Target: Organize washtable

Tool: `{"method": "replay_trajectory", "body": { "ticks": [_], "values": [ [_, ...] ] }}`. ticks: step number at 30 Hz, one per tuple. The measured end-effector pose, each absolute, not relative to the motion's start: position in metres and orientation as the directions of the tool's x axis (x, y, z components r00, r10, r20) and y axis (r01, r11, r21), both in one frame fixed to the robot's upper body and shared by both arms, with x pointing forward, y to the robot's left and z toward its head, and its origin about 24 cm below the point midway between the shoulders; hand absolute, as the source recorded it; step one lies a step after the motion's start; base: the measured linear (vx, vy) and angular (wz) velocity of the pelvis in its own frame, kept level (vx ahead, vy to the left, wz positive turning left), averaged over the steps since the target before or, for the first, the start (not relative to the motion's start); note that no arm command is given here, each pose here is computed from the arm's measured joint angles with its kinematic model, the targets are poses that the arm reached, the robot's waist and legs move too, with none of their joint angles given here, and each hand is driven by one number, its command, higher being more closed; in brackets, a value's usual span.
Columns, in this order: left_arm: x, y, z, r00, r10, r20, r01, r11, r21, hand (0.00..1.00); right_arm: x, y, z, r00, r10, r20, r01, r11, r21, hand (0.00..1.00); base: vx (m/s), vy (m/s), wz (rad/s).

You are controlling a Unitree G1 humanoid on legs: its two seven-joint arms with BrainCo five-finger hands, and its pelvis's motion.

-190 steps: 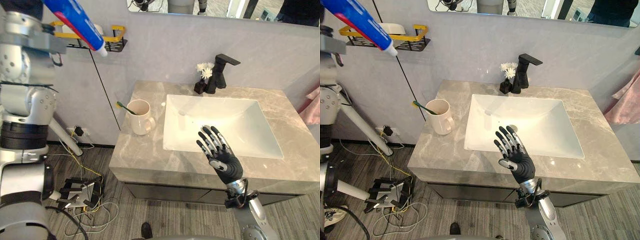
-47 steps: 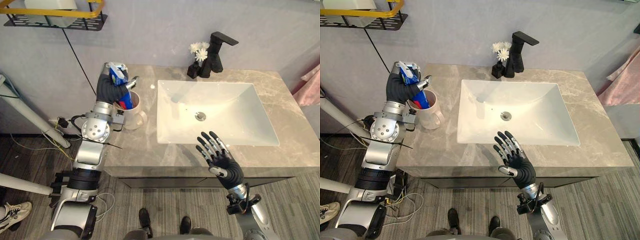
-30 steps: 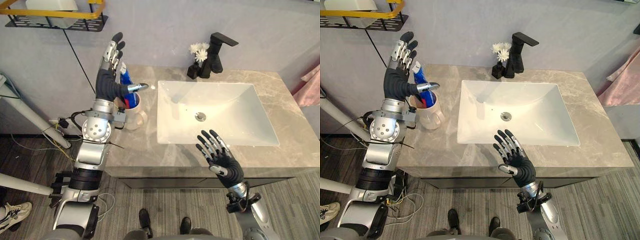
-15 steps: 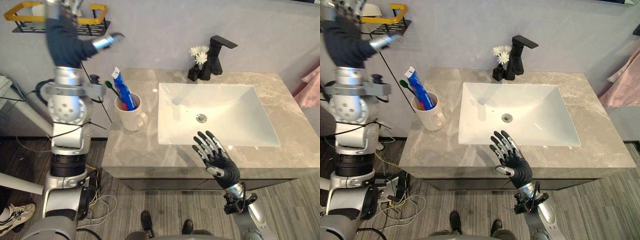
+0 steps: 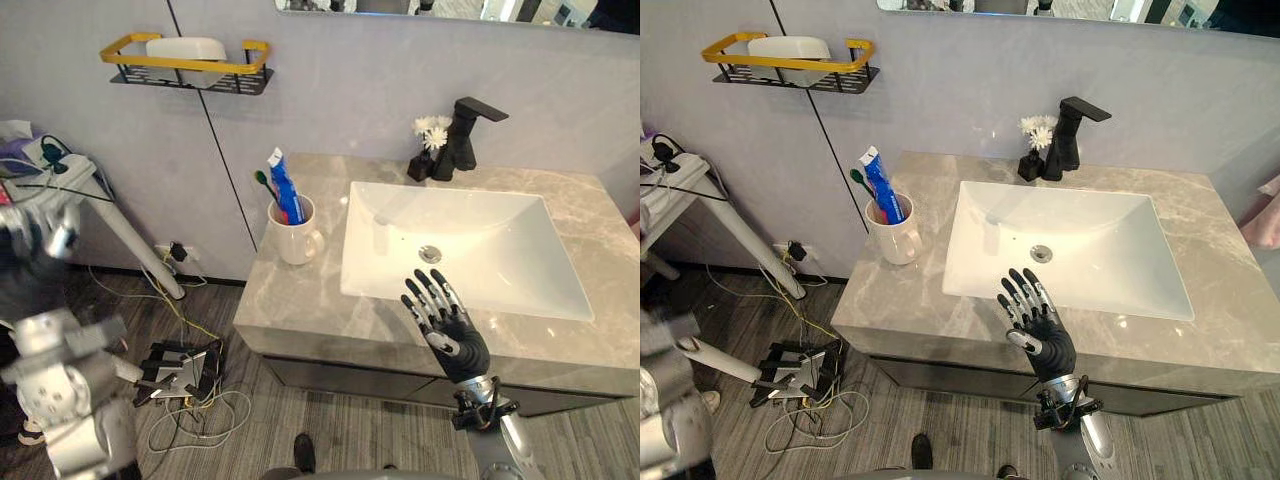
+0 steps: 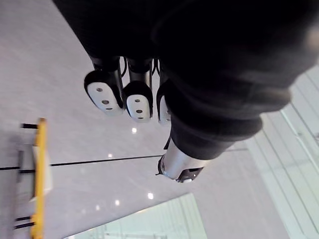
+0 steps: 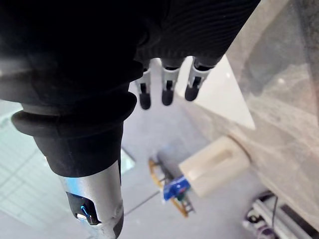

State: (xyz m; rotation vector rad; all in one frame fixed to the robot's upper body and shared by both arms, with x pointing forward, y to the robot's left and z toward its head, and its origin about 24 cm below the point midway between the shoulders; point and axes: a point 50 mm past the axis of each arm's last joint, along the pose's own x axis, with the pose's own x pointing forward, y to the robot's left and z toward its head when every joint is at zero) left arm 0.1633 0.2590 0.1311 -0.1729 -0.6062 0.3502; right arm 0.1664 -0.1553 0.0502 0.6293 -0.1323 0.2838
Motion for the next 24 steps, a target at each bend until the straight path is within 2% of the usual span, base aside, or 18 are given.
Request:
{"method": "replay_trajectory", "body": {
  "ticks": [3,10,24],
  "values": [
    [0.165,0.243,0.116,0.831,0.318,0.456,-0.198,0.936,-0.291,1.0,0.165,-0.156,0.049,0.955,0.219,0.201,-0.296,0.772,0.563,0.0,0.0,0.043,0.0],
    [0.177,0.22,0.085,0.925,0.2,0.324,-0.098,0.948,-0.303,1.0,0.165,-0.155,0.049,0.956,0.215,0.201,-0.292,0.771,0.566,0.0,0.03,0.013,-0.01],
    [0.215,0.199,0.088,0.945,0.035,0.326,0.041,0.973,-0.226,1.0,0.17,-0.155,0.052,0.952,0.218,0.215,-0.303,0.772,0.559,0.0,0.05,0.005,-0.07]
  ]
}}
